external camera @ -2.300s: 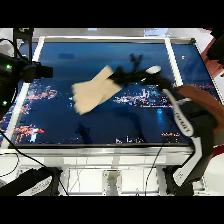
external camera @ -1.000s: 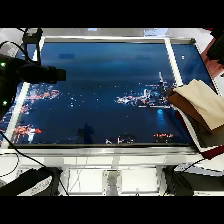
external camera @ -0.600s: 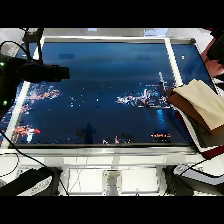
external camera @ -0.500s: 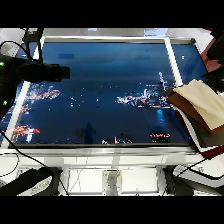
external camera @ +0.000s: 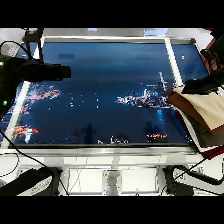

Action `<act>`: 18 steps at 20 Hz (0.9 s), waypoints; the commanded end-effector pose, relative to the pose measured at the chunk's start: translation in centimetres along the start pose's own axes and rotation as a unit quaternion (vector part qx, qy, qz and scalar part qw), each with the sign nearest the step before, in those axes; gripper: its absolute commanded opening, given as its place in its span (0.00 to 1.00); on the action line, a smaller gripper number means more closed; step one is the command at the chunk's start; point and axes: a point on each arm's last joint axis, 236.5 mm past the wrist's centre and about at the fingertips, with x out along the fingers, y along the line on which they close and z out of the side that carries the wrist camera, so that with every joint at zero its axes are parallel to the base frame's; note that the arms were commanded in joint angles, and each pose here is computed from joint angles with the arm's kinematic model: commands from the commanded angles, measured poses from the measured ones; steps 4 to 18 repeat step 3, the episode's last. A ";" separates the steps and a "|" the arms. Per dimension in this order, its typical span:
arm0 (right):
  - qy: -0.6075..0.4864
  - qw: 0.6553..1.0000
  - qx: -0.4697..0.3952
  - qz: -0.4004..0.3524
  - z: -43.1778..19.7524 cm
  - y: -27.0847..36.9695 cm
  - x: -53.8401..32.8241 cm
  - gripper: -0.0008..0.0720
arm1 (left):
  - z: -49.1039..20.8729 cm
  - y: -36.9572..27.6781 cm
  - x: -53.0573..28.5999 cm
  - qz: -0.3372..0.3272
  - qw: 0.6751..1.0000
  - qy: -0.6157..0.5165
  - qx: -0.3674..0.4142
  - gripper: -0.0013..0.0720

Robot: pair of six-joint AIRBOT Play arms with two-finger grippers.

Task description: Fold the shirts.

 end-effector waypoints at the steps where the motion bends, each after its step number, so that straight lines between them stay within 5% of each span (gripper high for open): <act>1: 0.005 0.999 -0.016 -0.030 0.0 -0.5 0.1 0.58 | -0.1 0.0 0.0 -0.001 1.000 0.002 -0.001 0.04; 18: 0.005 0.999 -0.016 -0.030 0.0 -0.5 0.1 0.58 | -0.4 0.1 0.0 0.002 1.000 0.008 0.000 0.04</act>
